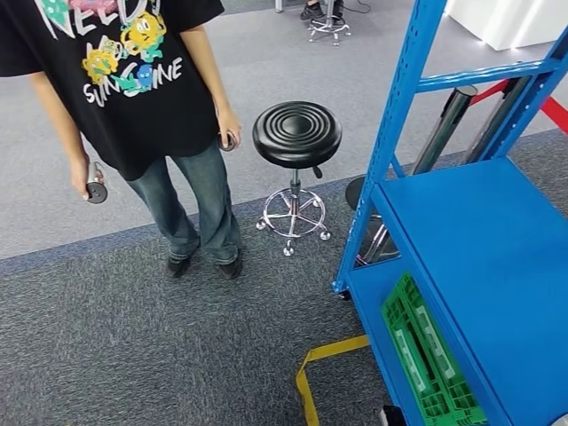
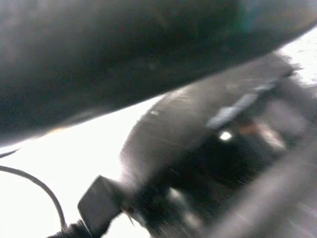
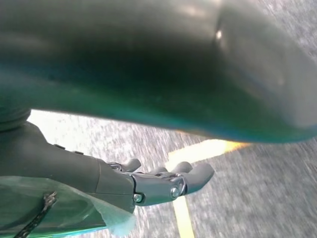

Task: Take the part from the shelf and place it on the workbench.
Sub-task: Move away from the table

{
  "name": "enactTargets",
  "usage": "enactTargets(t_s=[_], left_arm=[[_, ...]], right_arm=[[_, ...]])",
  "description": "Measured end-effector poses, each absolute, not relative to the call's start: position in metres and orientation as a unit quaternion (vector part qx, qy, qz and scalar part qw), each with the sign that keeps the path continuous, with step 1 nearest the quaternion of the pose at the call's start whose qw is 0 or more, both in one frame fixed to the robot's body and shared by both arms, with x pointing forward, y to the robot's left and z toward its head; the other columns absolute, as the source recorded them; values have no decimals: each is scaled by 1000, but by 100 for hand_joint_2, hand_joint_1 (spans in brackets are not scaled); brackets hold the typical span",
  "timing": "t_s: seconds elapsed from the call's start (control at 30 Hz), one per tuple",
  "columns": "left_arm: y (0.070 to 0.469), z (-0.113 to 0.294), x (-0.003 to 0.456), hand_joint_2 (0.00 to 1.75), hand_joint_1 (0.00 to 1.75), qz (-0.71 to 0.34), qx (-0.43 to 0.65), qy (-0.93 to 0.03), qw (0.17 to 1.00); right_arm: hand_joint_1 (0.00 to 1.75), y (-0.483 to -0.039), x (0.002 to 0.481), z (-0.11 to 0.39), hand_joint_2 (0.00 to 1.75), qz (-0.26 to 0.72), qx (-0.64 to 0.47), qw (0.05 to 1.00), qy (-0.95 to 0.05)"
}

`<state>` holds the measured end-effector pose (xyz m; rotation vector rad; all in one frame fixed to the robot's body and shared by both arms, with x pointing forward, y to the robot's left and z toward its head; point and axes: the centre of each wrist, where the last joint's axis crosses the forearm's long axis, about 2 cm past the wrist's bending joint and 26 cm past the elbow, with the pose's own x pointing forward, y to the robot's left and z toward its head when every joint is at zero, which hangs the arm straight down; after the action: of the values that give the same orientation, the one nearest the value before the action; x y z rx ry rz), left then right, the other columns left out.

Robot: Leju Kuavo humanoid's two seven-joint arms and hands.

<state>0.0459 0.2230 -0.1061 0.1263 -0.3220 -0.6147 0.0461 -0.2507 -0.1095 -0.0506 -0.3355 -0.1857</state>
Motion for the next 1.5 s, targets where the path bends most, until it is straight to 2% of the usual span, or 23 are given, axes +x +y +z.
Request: enactTargets(t_s=[1.5], left_arm=[[211,-104,45,0,0,-308,54,-173,934]], right_arm=[[0,-249,50,-109,0,-94,-27,981,-170]])
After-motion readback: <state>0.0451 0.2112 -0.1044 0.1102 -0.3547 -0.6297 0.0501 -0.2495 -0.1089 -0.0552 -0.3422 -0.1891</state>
